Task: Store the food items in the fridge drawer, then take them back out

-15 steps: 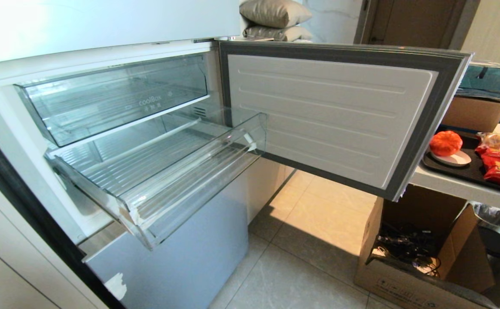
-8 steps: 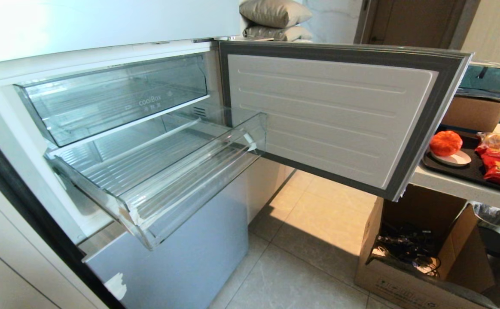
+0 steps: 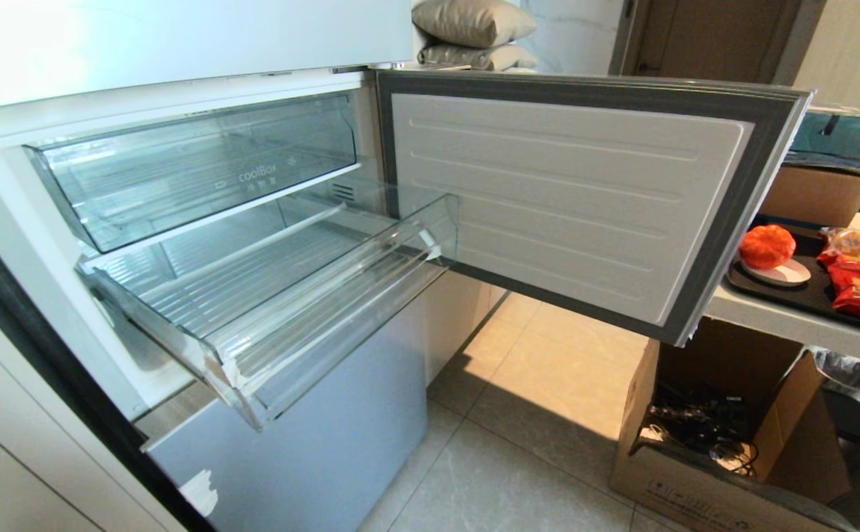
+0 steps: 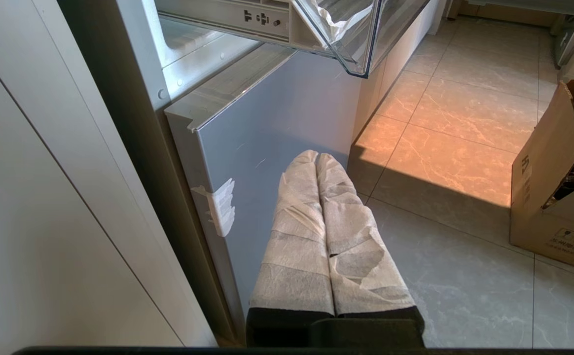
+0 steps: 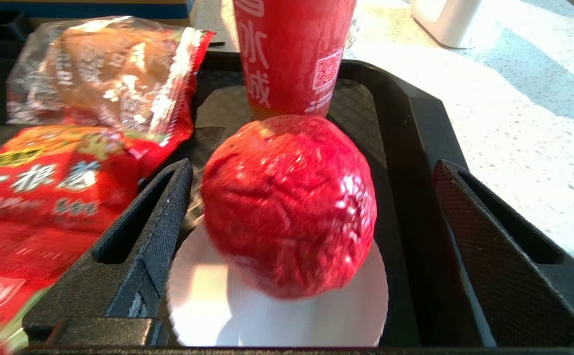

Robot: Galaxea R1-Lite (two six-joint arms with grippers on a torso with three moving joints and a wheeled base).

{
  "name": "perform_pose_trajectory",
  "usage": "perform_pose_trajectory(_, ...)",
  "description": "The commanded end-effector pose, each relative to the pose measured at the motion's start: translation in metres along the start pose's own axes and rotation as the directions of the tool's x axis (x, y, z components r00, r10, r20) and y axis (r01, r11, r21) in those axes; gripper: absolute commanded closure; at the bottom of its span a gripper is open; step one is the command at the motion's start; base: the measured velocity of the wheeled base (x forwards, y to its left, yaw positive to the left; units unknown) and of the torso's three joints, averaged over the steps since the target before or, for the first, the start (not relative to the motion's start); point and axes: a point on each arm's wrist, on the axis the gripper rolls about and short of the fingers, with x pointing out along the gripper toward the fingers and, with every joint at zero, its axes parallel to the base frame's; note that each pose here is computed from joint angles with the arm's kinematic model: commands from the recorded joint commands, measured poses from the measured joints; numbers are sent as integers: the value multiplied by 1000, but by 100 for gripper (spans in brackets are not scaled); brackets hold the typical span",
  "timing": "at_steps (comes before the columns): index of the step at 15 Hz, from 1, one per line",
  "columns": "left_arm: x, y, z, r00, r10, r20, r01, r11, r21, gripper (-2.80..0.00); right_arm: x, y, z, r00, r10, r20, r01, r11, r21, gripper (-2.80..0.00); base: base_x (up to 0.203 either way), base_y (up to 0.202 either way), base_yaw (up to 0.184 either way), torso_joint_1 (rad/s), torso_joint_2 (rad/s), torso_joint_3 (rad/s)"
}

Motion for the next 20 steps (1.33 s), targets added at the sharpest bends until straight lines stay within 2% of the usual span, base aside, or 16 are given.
perform_pose_trajectory(1, 0, 0, 0, 1000, 0, -1, 0, 1000, 0, 0, 8, -1, -7, 1000, 1, -1, -1, 1000, 0, -280, 0, 0, 0, 0, 0, 0)
perform_pose_trajectory(9, 0, 0, 0, 1000, -1, 1, 1, 1000, 0, 0, 16, 1, -21, 1000, 11, -22, -11, 1000, 5, -280, 0, 0, 0, 0, 0, 0)
perform_pose_trajectory(10, 0, 0, 0, 1000, 0, 0, 0, 1000, 0, 0, 17, 2, -23, 1000, 13, -22, -12, 1000, 5, 0, 0, 0, 0, 0, 0, 0)
perform_pose_trajectory(15, 0, 0, 0, 1000, -1, -1, 1, 1000, 0, 0, 14, 4, -14, 1000, 16, -6, -16, 1000, 10, 0, 0, 0, 0, 0, 0, 0)
perform_pose_trajectory(18, 0, 0, 0, 1000, -1, 1, 1, 1000, 0, 0, -20, 5, 22, 1000, 5, 22, -5, 1000, 21, 0, 0, 0, 0, 0, 0, 0)
perform_pose_trajectory(20, 0, 0, 0, 1000, -1, -1, 1, 1000, 0, 0, -65, 10, 55, 999, 0, 50, -1, 1000, 23, 0, 0, 0, 0, 0, 0, 0)
